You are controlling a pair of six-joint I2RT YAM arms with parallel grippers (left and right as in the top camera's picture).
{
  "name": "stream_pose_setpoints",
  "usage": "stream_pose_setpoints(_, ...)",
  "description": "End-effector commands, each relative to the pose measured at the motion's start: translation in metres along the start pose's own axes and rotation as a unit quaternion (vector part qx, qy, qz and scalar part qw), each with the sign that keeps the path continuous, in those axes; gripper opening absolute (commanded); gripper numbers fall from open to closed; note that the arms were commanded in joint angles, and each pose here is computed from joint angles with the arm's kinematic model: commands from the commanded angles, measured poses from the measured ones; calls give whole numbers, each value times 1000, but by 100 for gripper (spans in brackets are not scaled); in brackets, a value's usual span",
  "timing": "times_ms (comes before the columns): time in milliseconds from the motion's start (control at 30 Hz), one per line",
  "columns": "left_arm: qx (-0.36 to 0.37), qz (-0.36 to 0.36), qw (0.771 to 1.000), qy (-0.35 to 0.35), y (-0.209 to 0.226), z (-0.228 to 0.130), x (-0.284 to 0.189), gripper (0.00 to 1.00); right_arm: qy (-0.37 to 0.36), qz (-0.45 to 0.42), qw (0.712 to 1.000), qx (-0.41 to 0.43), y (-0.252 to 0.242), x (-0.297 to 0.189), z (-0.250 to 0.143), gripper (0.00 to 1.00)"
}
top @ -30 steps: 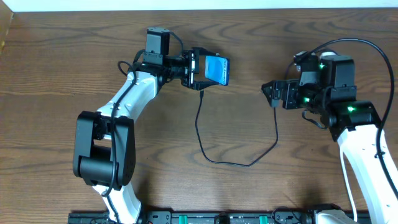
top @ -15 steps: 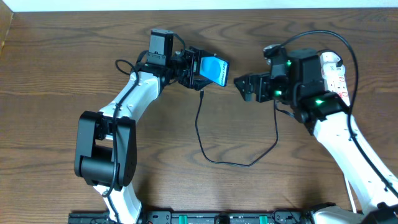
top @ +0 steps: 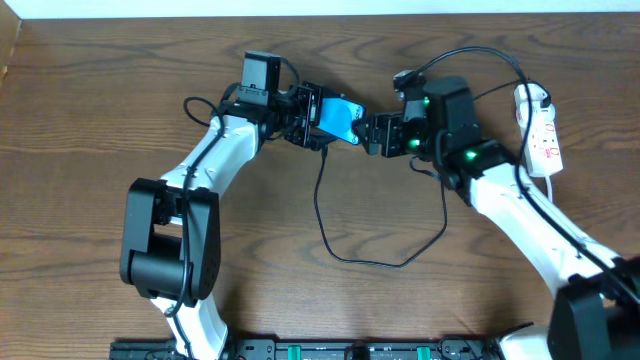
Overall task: Plug charger to phone and switch on socket
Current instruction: 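Bring the right gripper to the phone and grip its right edge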
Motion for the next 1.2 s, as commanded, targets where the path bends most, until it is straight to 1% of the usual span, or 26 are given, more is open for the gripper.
stream_pose_setpoints(0,26,-3,1000,17,-2,-21,-3,64,1,10,1000,5,8,9,1,77)
stream_pose_setpoints(100,30,2,999,19,0,-26,1,64,7,10,1000,5,9,15,-3,75)
stream_pose_setpoints(300,36,10,999,25,5,-34,7,64,16,-4,1000,6,4,24,-10,69)
stream_pose_setpoints(467,37,11,999,26,6,-35,8,64,20,-12,1000,8,0,28,-13,61)
stream_pose_setpoints(567,37,12,999,28,6,-36,8,64,18,-11,1000,7,0,30,-12,54)
stream_pose_setpoints(800,37,12,999,28,6,-36,8,64,10,-19,1000,3,-1,31,-9,35)
stream_pose_setpoints(933,37,11,999,28,6,-36,8,64,7,-21,1000,2,-2,31,-8,32)
stream_pose_setpoints(1167,37,11,999,28,6,-36,8,64,3,-22,1000,1,-2,31,-7,32)
Point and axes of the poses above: each gripper's point midway between its finger pads, its own x axis out along the fingers, its own y axis along the line the jaws close on, z = x × y, the point moved 3 cm from there along -x, back along the fingers, and after that the axes turned 14 degrees about -x, right-handed, at the moved point
